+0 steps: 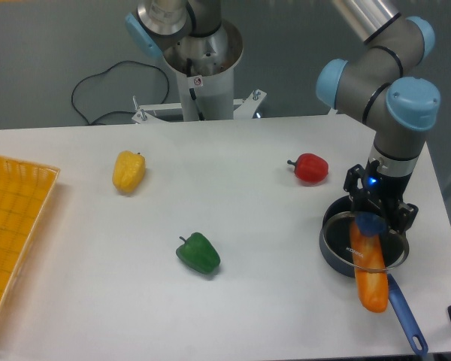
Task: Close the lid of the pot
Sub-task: 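Open the gripper and raise it away from the lid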
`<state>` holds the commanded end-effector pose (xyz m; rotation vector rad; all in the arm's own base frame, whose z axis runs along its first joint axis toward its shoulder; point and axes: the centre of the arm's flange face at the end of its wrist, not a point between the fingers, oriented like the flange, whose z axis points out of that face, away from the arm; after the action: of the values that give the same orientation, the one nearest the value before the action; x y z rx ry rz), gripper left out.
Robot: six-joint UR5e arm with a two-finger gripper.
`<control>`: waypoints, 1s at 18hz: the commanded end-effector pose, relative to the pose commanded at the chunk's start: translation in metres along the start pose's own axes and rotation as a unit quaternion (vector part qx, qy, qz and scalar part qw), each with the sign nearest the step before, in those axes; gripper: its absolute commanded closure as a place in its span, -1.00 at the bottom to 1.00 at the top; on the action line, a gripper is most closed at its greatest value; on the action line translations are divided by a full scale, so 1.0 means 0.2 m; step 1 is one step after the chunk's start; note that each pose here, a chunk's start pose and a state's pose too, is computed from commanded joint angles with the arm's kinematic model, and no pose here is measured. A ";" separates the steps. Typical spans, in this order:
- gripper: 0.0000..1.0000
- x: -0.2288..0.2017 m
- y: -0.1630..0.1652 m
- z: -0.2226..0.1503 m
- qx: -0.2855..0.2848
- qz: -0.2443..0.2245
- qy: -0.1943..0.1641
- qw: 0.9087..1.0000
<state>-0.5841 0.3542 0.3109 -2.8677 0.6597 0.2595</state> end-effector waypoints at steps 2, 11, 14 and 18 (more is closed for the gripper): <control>-1.00 0.00 -0.01 -0.03 -0.003 -0.002 -0.004 1.000; -1.00 0.12 -0.17 -0.41 -0.027 0.019 -0.002 0.999; -1.00 0.26 -0.23 -0.44 -0.081 0.034 0.064 0.994; -1.00 0.39 -0.26 -0.51 -0.118 0.055 0.123 0.984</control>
<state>-0.4785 0.3463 0.4006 -3.1263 0.8900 -0.0050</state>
